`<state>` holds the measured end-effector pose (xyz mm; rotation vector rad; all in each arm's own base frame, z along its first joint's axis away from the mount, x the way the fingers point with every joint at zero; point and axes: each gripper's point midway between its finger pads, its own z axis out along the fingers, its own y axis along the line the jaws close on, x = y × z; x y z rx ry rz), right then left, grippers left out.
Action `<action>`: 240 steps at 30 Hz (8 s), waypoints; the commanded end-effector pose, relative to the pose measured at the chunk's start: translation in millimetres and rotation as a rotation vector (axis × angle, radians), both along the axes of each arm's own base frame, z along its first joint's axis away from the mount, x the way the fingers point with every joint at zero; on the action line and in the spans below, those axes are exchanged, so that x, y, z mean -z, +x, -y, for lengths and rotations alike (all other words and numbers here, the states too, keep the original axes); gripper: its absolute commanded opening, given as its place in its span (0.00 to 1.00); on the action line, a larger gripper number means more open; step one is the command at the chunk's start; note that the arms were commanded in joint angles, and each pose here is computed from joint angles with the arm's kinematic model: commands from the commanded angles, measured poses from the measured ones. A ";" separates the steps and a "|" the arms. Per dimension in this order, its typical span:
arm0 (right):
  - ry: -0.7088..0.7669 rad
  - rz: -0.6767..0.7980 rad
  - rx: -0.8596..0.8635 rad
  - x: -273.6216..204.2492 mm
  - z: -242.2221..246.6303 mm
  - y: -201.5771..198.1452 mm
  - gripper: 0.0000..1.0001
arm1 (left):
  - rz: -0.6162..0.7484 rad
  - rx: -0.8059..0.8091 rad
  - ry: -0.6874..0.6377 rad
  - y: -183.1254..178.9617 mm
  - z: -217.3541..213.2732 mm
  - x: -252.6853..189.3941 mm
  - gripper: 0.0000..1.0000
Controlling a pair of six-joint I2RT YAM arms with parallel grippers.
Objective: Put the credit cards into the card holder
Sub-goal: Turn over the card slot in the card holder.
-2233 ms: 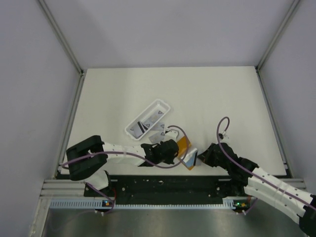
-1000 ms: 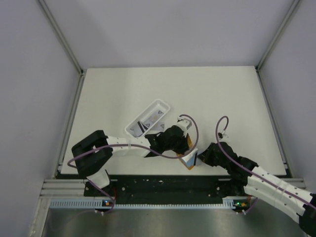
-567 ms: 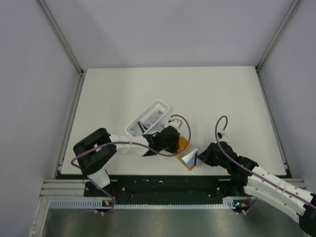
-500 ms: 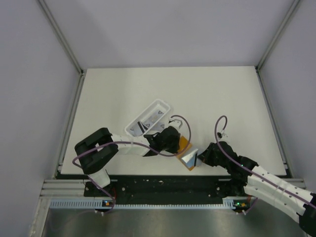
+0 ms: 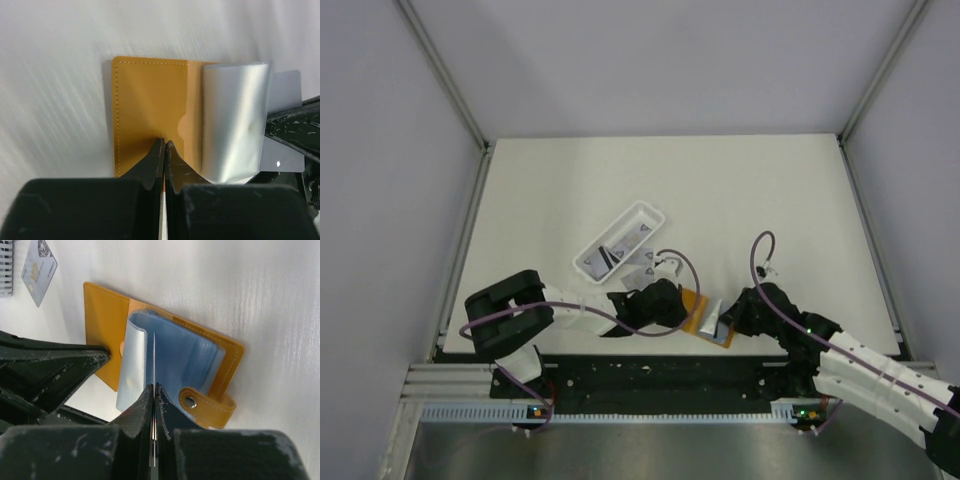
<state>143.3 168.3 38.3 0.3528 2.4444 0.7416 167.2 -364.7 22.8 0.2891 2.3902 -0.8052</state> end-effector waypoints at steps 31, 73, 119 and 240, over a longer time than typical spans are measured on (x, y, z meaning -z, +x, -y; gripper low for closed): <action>0.081 -0.022 -0.109 12.2 -37.0 3.5 0.00 | -0.069 -0.070 0.061 -36.7 -30.9 -2.1 0.00; 0.037 0.089 -0.060 -48.1 -10.1 5.7 0.00 | -0.075 0.047 0.092 -42.8 3.6 10.0 0.00; -0.192 -0.030 0.026 -7.5 38.2 -11.3 0.00 | -0.010 0.277 -0.037 -44.2 106.9 -29.0 0.00; 0.044 0.128 0.133 -27.4 25.7 7.4 0.00 | -0.082 0.094 0.105 -43.0 9.7 35.8 0.00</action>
